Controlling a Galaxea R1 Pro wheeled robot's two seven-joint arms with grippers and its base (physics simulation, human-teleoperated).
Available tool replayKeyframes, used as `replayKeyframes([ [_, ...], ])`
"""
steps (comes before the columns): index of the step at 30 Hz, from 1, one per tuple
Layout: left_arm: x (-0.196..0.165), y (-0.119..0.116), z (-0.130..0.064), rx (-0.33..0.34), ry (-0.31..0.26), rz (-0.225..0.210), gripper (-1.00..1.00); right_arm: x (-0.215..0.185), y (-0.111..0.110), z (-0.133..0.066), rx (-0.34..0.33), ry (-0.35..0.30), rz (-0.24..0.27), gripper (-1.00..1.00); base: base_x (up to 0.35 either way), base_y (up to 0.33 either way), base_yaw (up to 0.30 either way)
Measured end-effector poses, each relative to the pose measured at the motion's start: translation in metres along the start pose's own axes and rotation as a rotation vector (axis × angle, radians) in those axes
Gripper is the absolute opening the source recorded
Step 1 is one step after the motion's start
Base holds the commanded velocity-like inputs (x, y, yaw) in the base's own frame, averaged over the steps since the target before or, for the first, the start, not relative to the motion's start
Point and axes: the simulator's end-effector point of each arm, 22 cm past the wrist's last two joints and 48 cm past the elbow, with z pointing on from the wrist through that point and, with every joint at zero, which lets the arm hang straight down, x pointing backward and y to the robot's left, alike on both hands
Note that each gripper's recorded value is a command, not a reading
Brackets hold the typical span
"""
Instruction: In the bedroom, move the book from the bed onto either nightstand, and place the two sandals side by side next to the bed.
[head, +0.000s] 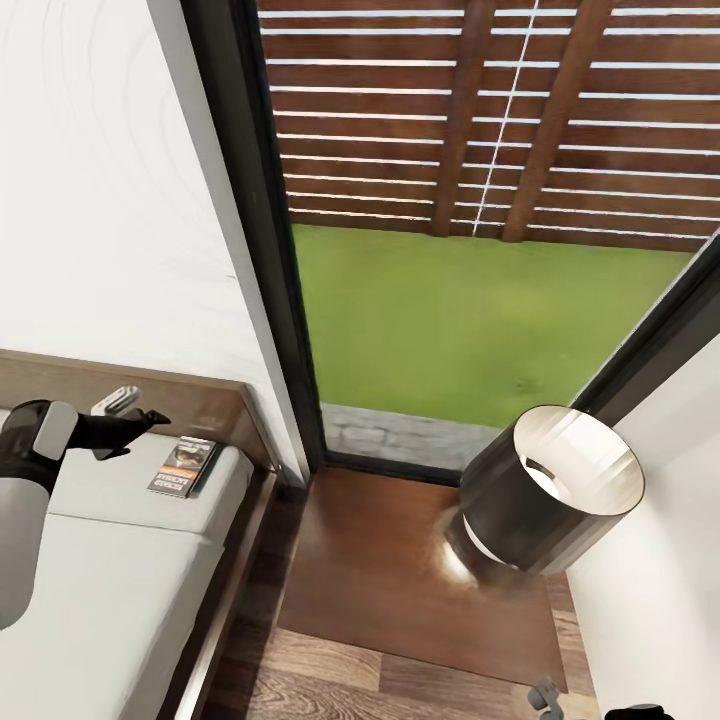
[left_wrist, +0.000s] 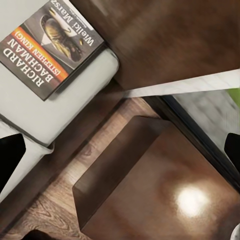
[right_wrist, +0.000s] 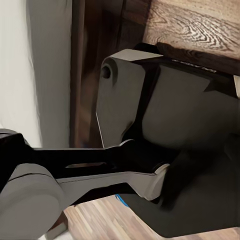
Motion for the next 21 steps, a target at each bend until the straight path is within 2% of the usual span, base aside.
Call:
replayKeyframes([
  [21,-0.001,0.0,0.013,0.001,-0.002,0.0,1.0,-0.007,-0.009,0.007,-0.002,-0.001,-0.001,1.0,0.0,0.0,0.0],
])
